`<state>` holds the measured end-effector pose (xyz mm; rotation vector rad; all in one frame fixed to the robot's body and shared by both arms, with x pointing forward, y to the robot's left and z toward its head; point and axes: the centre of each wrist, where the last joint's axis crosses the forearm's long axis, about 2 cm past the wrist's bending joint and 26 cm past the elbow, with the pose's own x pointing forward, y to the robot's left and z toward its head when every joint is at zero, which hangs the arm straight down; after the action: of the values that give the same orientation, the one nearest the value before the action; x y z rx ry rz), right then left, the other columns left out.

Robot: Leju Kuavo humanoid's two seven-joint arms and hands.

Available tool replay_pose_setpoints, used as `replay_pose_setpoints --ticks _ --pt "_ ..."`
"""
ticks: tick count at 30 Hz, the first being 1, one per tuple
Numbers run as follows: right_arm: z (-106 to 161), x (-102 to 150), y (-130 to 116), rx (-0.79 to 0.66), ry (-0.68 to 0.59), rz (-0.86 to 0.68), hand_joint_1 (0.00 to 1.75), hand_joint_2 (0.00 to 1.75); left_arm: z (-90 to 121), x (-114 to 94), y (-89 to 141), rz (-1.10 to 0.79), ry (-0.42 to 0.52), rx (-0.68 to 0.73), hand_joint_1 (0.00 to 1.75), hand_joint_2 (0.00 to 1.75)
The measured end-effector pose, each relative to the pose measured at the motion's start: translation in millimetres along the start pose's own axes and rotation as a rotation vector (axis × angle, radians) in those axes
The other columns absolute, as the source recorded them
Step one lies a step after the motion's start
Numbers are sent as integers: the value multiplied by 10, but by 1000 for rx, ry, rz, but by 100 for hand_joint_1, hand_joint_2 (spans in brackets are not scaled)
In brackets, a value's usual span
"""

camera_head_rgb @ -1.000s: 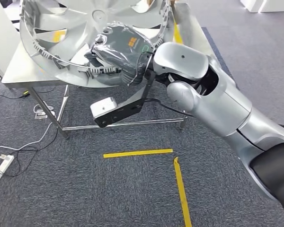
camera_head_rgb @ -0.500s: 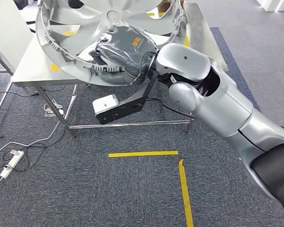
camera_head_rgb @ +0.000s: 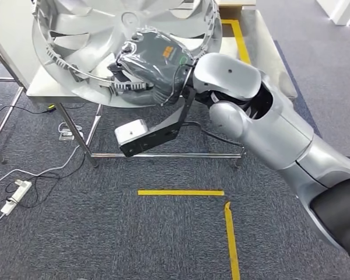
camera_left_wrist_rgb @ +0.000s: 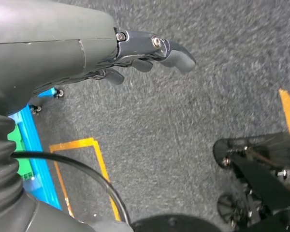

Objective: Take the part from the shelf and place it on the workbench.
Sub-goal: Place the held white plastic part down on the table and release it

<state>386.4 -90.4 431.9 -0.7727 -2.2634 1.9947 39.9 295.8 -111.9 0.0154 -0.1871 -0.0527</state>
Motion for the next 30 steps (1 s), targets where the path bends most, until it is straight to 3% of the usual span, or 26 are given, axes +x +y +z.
replay_pose_setpoints --ticks 14,24,30 --pt "2 6 37 9 0 -5 175 175 0 6 -28 3 -10 -18 0 175" --pt "5 25 112 26 -1 -15 175 175 10 -109 -11 9 13 -15 0 175" --pt "-14 11 36 12 -2 -3 175 175 6 -73 -16 11 6 -15 0 175"
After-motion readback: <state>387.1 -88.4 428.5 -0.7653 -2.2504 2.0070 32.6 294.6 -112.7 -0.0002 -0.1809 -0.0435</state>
